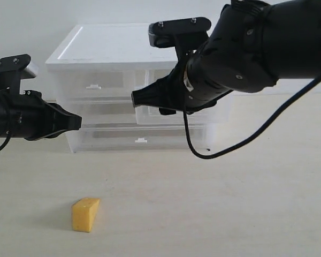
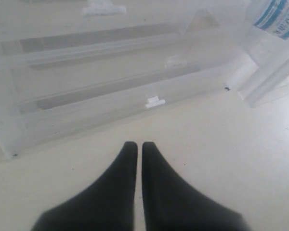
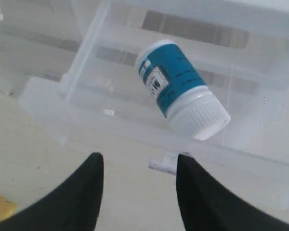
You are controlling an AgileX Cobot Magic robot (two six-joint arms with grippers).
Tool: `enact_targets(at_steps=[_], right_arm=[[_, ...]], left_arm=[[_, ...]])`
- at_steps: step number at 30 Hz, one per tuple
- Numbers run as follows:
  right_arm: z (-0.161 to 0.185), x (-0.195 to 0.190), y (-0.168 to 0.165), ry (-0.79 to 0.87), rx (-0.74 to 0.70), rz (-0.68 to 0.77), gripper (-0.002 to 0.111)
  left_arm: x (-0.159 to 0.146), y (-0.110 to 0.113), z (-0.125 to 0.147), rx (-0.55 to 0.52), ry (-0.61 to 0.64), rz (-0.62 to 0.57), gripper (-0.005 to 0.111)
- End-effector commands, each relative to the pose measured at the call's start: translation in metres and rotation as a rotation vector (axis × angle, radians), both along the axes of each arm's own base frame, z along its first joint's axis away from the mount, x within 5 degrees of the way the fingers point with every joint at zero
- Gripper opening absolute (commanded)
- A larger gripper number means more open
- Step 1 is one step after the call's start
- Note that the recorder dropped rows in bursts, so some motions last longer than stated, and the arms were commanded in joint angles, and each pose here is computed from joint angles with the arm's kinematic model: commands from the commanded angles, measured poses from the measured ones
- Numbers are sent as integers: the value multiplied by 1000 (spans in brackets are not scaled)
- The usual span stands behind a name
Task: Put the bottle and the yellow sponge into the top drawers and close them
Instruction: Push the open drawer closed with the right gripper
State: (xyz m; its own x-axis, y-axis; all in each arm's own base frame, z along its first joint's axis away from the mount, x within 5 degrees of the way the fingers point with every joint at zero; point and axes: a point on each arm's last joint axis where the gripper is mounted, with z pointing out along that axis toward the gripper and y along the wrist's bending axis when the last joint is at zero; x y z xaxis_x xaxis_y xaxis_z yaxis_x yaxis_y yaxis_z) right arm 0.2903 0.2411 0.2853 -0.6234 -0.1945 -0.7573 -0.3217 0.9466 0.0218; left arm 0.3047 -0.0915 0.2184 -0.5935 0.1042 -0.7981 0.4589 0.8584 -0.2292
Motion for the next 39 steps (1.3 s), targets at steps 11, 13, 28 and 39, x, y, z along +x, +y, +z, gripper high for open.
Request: enact_targets(at_steps=[11, 13, 28, 39], right_arm=[[-13, 26, 1, -29, -29, -16, 43], [-13, 31, -3, -34, -11, -28, 43], [-5, 50, -15, -104, 112, -8, 43], [-23, 65, -13, -101, 177, 6, 43]], left_arm=[[-3, -1, 3, -12, -9, -15, 4], [-3, -1, 3, -12, -9, -15, 4], [-3, -1, 3, -11, -10, -16, 4], [-3, -1, 3, -9, -11, -17, 4]])
